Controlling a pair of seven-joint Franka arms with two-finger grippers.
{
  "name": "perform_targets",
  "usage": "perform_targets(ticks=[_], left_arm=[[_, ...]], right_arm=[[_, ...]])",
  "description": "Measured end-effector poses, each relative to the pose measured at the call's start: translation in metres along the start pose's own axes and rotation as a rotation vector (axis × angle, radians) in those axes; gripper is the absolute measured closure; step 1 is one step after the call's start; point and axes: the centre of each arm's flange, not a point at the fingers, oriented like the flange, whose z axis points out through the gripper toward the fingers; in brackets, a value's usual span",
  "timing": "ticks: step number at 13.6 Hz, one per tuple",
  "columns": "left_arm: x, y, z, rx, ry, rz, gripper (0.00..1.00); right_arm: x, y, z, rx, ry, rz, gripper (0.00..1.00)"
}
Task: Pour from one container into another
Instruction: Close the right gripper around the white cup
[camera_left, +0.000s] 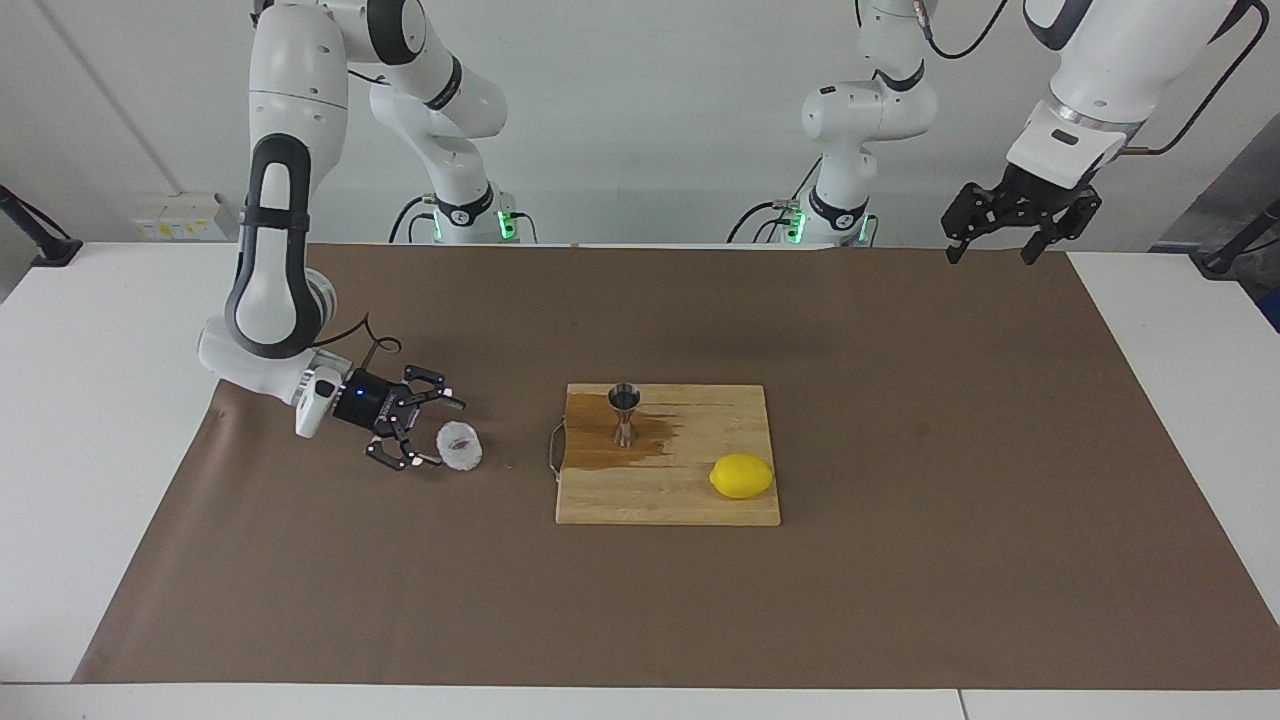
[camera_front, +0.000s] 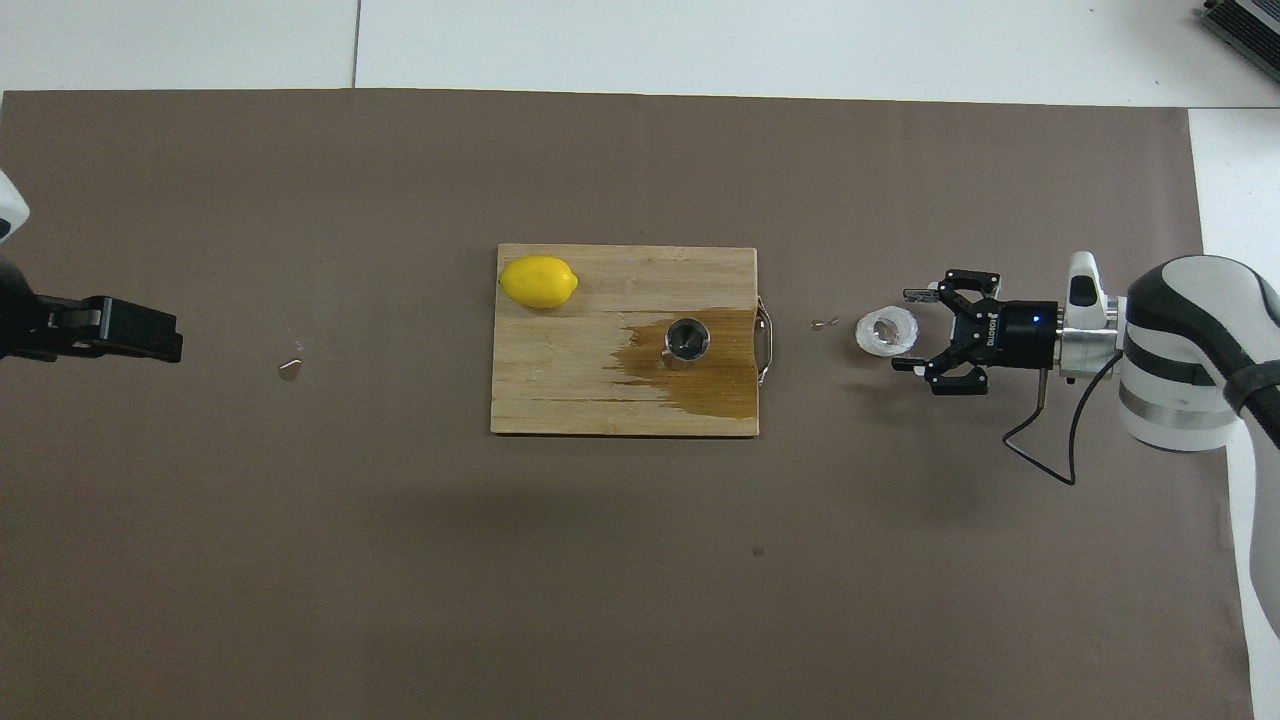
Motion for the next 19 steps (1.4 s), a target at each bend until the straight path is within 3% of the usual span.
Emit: perform_targets(ticks=[11, 12, 16, 19], left_arm=[[0.0, 0.0, 0.0, 0.0, 0.0, 0.0, 0.0], [0.0, 0.0, 0.0, 0.0, 0.0, 0.0, 0.0], [0.0, 0.0, 0.0, 0.0, 0.0, 0.0, 0.0], [0.0, 0.0, 0.0, 0.0, 0.0, 0.0, 0.0]], right_arm=[[-0.003, -0.001, 0.036, -0.019, -0.082, -0.08, 0.0], [-0.004, -0.002, 0.037, -0.021, -0.088, -0.084, 0.07], [-0.005, -0.002, 0.037, -0.022, -0.09, -0.087, 0.53], [-0.002, -0.002, 0.038, -0.021, -0.09, -0.09, 0.58]])
